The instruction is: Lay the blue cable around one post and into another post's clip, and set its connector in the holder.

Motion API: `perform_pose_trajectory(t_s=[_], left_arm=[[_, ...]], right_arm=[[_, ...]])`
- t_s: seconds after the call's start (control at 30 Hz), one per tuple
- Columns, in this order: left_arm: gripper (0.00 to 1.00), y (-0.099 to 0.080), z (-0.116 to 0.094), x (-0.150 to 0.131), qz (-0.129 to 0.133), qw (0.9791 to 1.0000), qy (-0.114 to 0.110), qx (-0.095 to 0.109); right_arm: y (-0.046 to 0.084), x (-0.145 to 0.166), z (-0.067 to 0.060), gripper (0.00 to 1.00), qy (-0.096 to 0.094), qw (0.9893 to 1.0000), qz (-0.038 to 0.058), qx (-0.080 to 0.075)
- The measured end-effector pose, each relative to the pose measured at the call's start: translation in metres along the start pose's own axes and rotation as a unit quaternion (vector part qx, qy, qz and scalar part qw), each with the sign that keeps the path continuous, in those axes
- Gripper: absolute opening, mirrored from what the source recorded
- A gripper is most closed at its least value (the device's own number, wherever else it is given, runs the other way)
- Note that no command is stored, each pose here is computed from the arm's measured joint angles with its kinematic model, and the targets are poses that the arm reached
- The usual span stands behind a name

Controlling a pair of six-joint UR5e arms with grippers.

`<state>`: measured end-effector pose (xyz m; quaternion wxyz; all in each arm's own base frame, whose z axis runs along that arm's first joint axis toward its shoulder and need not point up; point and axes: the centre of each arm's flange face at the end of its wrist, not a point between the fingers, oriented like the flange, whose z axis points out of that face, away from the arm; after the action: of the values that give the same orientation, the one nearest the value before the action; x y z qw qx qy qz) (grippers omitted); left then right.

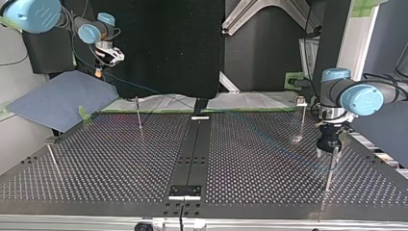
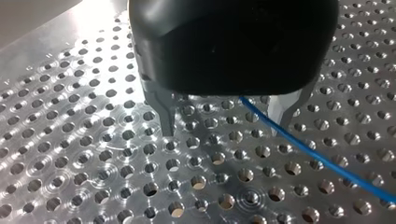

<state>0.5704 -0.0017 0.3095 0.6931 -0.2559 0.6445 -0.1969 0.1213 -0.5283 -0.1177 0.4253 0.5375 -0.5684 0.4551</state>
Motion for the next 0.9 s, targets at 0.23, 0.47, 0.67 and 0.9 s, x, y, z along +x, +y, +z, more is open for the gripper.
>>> perform_pose_trajectory(t_s=[0.23,0.47,0.67,0.9], left_arm=[[1.00,0.000,-0.001,0.001,0.000,1.0000,0.003,-0.002],[1.00,-0.001,-0.004,0.005,-0.013,0.9997,0.006,-0.019],[1.00,0.000,-0.005,0.005,-0.039,0.9990,0.006,-0.024],[1.00,0.002,-0.007,0.005,-0.071,0.9971,0.009,-0.029]], right_arm=[[-0.003,0.027,-0.005,0.00,0.031,0.9990,0.0128,0.029],[-0.008,0.039,0.000,0.00,0.062,0.9956,0.0319,0.062],[-0.013,0.043,0.002,0.00,0.077,0.9922,0.0414,0.089],[-0.017,0.043,0.002,0.00,0.075,0.9904,0.0417,0.109]])
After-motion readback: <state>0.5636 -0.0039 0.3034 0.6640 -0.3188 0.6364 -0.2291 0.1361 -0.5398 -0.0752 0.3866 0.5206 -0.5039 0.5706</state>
